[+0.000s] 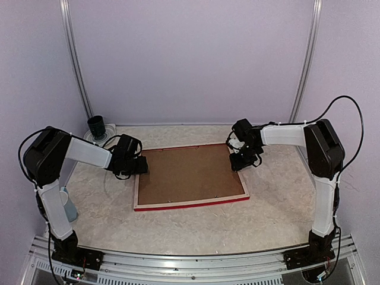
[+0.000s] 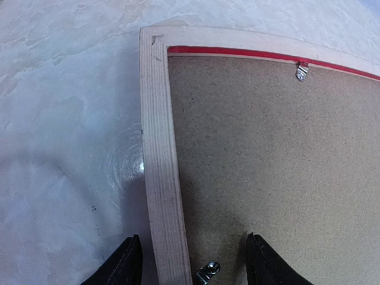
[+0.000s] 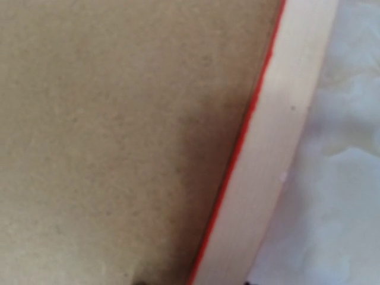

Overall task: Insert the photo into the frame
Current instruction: Press the fastener onto the backboard.

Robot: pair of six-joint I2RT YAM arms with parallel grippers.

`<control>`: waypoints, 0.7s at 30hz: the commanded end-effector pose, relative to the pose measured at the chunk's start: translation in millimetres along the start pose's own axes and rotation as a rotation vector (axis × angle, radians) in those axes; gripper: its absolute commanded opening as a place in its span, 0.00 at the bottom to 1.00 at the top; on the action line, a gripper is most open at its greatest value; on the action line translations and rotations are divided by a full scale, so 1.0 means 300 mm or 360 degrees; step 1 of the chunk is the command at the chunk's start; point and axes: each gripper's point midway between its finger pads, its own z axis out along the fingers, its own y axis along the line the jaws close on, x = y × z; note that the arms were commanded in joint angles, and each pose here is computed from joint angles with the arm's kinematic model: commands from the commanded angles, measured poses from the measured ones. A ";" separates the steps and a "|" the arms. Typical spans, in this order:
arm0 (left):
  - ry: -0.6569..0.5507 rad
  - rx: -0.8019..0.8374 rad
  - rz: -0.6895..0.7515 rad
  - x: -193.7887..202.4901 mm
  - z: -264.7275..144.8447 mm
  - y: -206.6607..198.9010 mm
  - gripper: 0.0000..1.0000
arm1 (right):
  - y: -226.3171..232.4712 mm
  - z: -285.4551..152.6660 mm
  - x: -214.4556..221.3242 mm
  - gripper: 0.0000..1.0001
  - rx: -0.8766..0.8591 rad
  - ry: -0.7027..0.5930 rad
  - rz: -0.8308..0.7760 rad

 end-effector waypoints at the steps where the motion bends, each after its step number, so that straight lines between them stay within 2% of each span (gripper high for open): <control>1: 0.0004 0.0004 0.0010 0.004 0.004 0.005 0.59 | -0.006 0.023 0.094 0.36 -0.0012 0.0152 -0.0046; 7: 0.0011 -0.0013 0.0017 0.003 0.011 0.010 0.58 | -0.006 0.032 0.113 0.32 -0.0012 0.0188 -0.0080; 9: 0.0007 -0.0019 0.0018 0.000 0.011 0.013 0.58 | -0.007 0.030 0.121 0.27 -0.0006 0.0205 -0.0096; 16: 0.0013 -0.0024 0.0020 -0.001 0.021 0.015 0.58 | -0.007 0.040 0.133 0.20 0.0047 0.0234 -0.0167; 21: 0.0018 -0.0020 0.0025 0.000 0.023 0.011 0.58 | 0.013 0.038 0.142 0.37 0.0056 0.0273 -0.0227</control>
